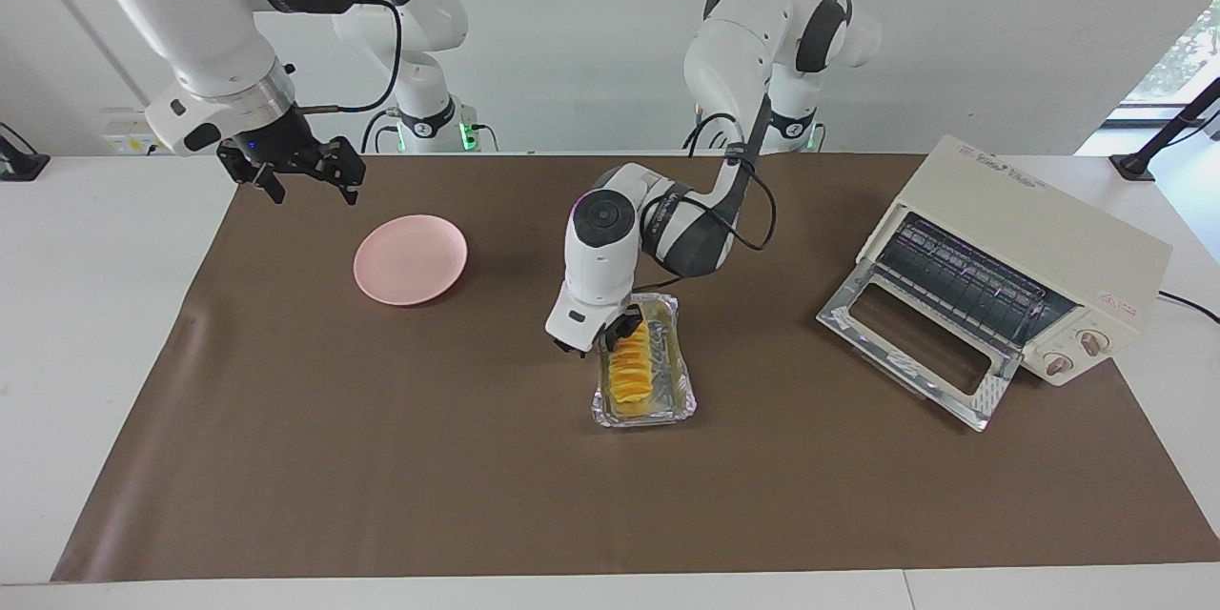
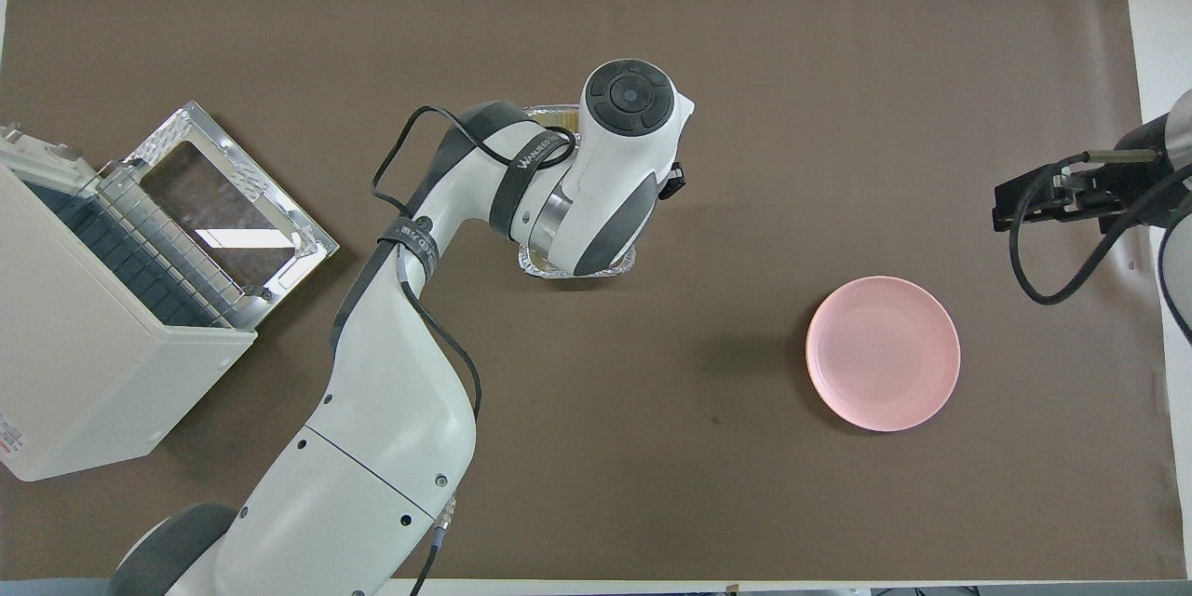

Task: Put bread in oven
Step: 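Lift the foil tray with the left gripper toward the oven door, then slide the foil tray into the toaster oven with the left gripper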

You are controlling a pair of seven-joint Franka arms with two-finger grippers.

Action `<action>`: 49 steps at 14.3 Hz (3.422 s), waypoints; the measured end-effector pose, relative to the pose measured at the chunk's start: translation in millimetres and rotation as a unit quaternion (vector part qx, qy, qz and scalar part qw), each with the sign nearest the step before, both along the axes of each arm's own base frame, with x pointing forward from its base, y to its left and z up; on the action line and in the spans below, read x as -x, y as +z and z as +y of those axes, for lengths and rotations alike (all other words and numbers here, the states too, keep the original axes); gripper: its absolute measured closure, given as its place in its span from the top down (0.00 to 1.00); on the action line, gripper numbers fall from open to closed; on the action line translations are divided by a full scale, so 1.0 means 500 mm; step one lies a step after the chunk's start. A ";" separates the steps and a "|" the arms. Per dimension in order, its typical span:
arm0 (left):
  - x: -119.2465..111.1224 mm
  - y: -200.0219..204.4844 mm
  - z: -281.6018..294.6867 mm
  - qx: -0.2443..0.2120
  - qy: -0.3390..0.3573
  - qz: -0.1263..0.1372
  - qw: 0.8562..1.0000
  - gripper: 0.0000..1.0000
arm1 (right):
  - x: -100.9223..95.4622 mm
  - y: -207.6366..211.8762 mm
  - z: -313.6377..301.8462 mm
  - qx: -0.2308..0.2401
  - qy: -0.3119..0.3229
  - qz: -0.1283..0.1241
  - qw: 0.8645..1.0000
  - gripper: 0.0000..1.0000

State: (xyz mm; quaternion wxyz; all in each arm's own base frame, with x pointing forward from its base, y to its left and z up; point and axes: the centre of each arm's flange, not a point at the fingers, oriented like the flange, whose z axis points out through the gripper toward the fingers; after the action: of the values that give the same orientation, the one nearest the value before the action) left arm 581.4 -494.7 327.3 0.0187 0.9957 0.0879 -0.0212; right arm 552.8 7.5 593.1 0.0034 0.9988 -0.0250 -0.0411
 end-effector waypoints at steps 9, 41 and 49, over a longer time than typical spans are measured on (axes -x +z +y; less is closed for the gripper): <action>-0.004 -0.020 0.008 0.001 0.004 -0.004 1.000 0.38 | 0.001 0.000 0.000 0.000 0.000 0.000 1.000 1.00; -0.218 0.175 0.779 -0.076 0.331 0.087 0.937 0.02 | 0.001 0.001 -0.003 0.000 -0.002 0.000 1.000 1.00; -0.191 0.146 0.900 -0.089 0.352 0.108 0.926 0.02 | 0.016 0.032 -0.035 0.001 -0.017 -0.014 1.000 1.00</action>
State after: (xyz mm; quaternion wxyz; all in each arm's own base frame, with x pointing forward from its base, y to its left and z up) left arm 676.7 -44.8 400.3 -0.0737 0.8902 0.4353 -0.1123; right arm 544.7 -10.1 608.9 0.0028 0.9987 -0.0423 -0.0270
